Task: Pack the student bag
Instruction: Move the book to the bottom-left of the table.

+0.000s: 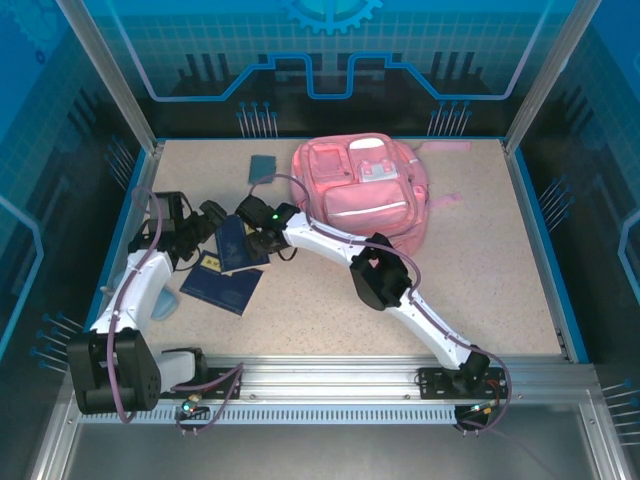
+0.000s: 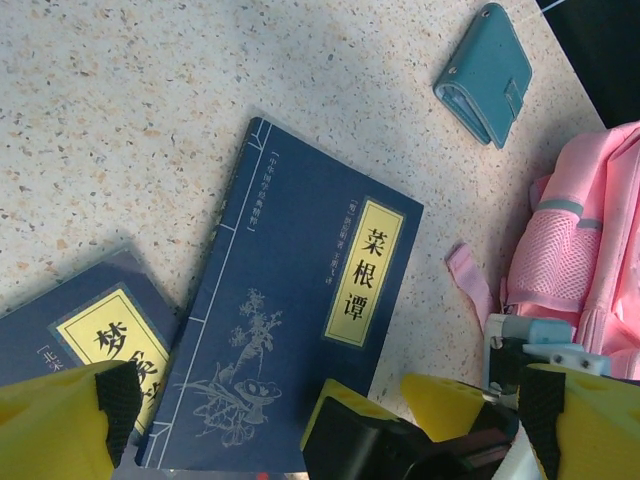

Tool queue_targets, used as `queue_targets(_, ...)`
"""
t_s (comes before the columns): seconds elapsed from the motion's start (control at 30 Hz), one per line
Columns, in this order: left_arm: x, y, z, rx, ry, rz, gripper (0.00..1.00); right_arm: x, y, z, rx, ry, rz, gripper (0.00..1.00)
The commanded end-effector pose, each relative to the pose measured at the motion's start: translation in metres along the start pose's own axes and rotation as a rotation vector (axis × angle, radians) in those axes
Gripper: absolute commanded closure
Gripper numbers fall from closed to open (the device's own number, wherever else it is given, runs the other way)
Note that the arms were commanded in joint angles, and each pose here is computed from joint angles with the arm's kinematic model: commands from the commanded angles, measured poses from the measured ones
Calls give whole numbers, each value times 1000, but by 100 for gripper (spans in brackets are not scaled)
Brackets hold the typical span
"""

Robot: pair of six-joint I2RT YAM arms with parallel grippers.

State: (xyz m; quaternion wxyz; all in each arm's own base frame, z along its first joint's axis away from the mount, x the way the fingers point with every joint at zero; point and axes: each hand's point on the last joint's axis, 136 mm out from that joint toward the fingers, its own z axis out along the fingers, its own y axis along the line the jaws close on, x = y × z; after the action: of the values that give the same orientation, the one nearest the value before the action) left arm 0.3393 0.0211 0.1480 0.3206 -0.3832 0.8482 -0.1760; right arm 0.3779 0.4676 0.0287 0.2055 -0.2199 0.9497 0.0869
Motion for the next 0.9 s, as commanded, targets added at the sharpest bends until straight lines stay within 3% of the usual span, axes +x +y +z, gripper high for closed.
queue_targets(0.0,3,3,-4,4,9,-5,1,38,-15,9,81,141,-87,24)
queue_targets(0.27,8,1,-9,1,27,22,1,105,-54,-17,215,284,-153,24)
queue_targets(0.53,24,-9,-5,21,79,51,1,182,-78,-69,258,367,-135,24)
queue_targets(0.67,41,-16,-2,43,134,76,2,222,-78,-87,206,428,-134,24)
queue_targets(0.77,62,-24,2,77,210,99,6,225,-81,-101,184,422,-112,25)
queue_targets(0.87,90,-37,4,138,303,127,11,202,-74,-118,126,340,-79,25)
